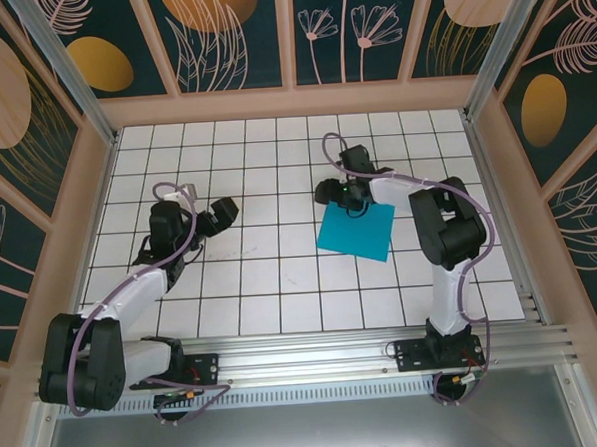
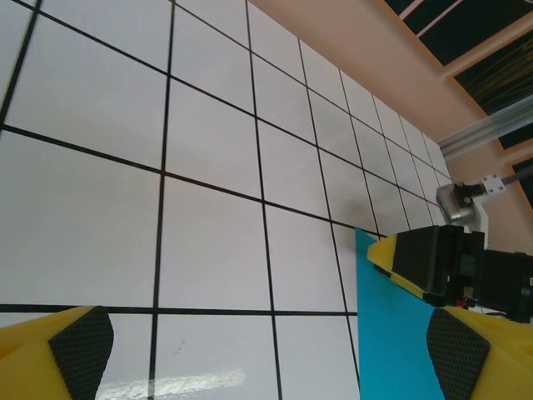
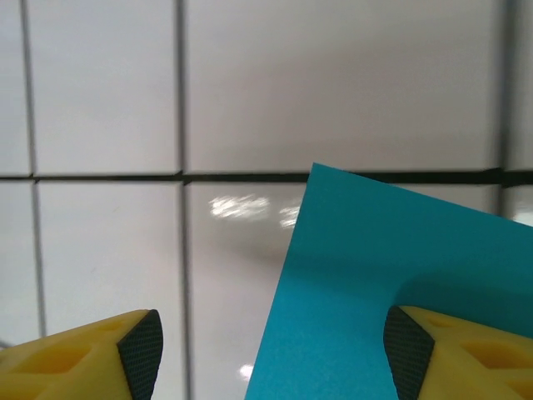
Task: Fold a paper plane with a square sheet of paper (pick it up from the middle)
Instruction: Move the square sheet of paper to the center of the table.
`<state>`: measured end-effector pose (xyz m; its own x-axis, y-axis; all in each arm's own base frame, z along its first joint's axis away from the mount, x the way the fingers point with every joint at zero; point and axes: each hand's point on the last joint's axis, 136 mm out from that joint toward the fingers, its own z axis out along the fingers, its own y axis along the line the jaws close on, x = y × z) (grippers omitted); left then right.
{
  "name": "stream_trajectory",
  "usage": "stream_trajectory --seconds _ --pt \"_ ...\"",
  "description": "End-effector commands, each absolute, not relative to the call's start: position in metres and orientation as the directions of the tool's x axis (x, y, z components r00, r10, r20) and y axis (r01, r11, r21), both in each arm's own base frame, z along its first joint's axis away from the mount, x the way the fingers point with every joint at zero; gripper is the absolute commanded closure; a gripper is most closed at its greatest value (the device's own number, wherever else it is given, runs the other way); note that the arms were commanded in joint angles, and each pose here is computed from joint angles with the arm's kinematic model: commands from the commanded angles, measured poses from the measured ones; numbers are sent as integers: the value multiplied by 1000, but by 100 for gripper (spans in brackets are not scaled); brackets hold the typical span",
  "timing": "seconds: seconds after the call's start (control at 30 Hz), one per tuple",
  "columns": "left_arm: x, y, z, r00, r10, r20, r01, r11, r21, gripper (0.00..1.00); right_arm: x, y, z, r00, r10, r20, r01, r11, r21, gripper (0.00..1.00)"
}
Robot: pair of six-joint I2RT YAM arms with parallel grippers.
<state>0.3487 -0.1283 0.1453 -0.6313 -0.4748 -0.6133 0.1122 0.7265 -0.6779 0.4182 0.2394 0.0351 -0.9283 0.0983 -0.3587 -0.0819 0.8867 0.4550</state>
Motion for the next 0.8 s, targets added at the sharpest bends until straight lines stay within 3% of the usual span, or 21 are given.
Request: stream_trajectory --seconds 0.0,0.2,0.33,0.5,0.77 --pt "351 -149 153 -664 -445 -601 158 702 -695 1 397 261 38 -950 -17 -313 -161 882 442 25" --pt "351 -190 150 -717 -376 -587 213 684 -698 2 414 204 86 -888 82 -453 -72 947 312 19" --pt "351 -213 143 -750 -332 -572 241 669 -704 2 405 165 67 -898 190 -397 69 952 298 21" --pt "354 -216 143 -747 -340 -571 245 658 -712 2 391 153 44 -913 211 -349 128 961 247 22" --pt "350 -214 140 -751 -323 -575 248 670 -700 1 390 182 16 -949 116 -294 35 963 267 22"
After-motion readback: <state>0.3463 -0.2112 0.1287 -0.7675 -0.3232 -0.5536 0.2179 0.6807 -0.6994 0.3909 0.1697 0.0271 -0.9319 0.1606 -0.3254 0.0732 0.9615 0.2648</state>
